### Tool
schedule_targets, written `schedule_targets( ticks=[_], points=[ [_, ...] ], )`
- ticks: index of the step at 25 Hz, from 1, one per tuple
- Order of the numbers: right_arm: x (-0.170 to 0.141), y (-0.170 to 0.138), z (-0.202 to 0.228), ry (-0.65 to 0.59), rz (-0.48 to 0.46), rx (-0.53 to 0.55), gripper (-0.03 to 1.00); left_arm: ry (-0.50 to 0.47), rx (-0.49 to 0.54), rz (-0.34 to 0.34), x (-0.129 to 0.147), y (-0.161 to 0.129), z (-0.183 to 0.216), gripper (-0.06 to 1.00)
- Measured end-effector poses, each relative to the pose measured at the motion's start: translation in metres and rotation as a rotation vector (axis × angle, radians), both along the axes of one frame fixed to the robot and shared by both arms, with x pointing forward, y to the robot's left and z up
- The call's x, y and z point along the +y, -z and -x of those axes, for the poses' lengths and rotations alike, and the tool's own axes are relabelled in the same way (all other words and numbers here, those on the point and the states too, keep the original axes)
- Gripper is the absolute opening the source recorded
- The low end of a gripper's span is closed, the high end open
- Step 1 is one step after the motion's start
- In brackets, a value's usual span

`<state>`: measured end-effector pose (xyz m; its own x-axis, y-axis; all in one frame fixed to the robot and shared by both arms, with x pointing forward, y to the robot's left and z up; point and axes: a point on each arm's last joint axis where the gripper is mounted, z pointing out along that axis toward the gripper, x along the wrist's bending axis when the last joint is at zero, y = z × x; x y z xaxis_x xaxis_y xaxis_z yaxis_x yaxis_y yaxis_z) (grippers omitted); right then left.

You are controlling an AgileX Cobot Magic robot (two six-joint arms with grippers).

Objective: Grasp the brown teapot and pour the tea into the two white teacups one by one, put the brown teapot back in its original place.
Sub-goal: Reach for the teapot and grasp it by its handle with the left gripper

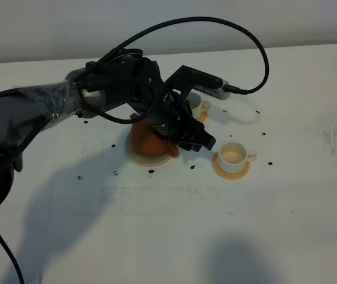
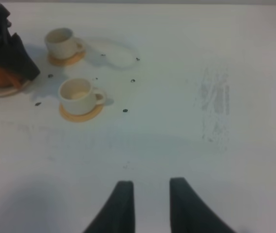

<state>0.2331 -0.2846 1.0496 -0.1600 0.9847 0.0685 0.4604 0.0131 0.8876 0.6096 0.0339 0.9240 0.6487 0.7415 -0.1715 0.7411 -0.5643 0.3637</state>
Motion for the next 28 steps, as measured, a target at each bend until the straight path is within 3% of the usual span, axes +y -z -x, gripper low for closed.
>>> schedule_targets(
  ticks=[15, 28],
  points=[
    [0.000, 0.000, 0.000, 0.000, 0.000, 0.000, 0.20, 0.044, 0.101, -0.080, 0.009, 0.003, 0.008, 0.44],
    [0.000, 0.000, 0.000, 0.000, 0.000, 0.000, 0.20, 0.051, 0.118, -0.088, 0.015, 0.004, 0.007, 0.44]
  ],
)
